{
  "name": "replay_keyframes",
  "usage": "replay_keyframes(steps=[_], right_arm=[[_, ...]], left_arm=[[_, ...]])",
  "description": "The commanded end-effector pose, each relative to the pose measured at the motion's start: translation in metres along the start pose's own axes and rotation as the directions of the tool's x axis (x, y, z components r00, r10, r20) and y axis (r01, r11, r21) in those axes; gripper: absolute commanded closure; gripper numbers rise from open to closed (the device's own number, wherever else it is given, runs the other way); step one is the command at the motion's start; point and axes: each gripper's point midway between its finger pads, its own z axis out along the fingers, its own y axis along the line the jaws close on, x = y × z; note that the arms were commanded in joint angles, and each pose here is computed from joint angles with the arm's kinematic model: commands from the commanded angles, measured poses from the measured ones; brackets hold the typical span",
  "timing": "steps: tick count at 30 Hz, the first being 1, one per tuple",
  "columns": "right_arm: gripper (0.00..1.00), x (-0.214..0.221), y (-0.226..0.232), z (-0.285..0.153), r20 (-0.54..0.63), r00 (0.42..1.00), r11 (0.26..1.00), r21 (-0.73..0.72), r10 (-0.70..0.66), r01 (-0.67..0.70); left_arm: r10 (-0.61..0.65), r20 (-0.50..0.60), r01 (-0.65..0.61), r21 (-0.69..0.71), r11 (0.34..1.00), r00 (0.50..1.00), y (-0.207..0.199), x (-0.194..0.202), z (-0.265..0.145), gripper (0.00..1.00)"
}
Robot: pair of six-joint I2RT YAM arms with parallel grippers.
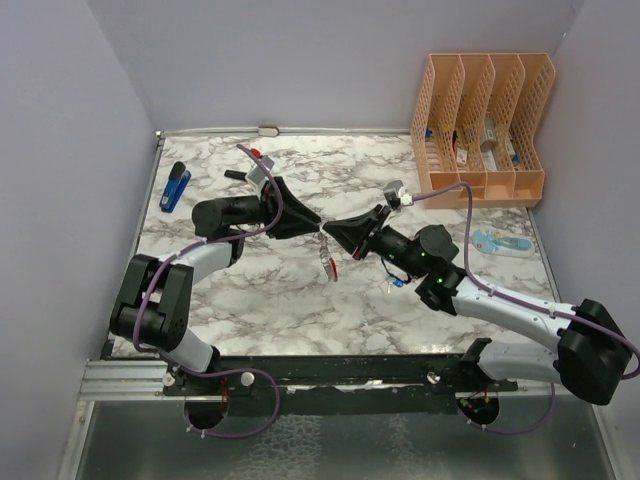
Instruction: Put the keys on the keyring
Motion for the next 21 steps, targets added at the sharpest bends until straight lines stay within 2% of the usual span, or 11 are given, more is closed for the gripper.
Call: replay_keyframes(steps=[1,8,12,15,21], right_arm=[[0.99,-0.0272,0.0125,0.0053,0.072,0.997,0.999,-0.029,-0.018,0.021],[0.99,-0.0276,0.0123,0.0054,0.072,0.997,0.999,-0.027,-0.020,0.022],[0.99,-0.0292,0.0130,0.0056,0.076,0.997,0.999,-0.029,-0.022,0.024],[0.99,-0.0299,0.0133,0.0053,0.076,0.997,0.999,-0.029,-0.023,0.025],[0.99,-0.0283,0.0129,0.0048,0.065,0.998,1.000,-0.025,-0.015,0.017]], left_arm=[[0.262,0.017,-0.262,0.090,0.961,0.965,-0.0275,-0.0072,0.0029,0.63],[0.260,0.013,-0.260,0.093,0.961,0.965,-0.0271,-0.0051,0.0034,0.70],[0.259,0.012,-0.259,0.092,0.961,0.966,-0.0266,-0.0041,0.0031,0.81],[0.256,0.016,-0.256,0.090,0.962,0.967,-0.0262,-0.0037,0.0031,0.94],[0.256,0.012,-0.256,0.095,0.962,0.967,-0.0283,-0.0052,0.0034,1.00]])
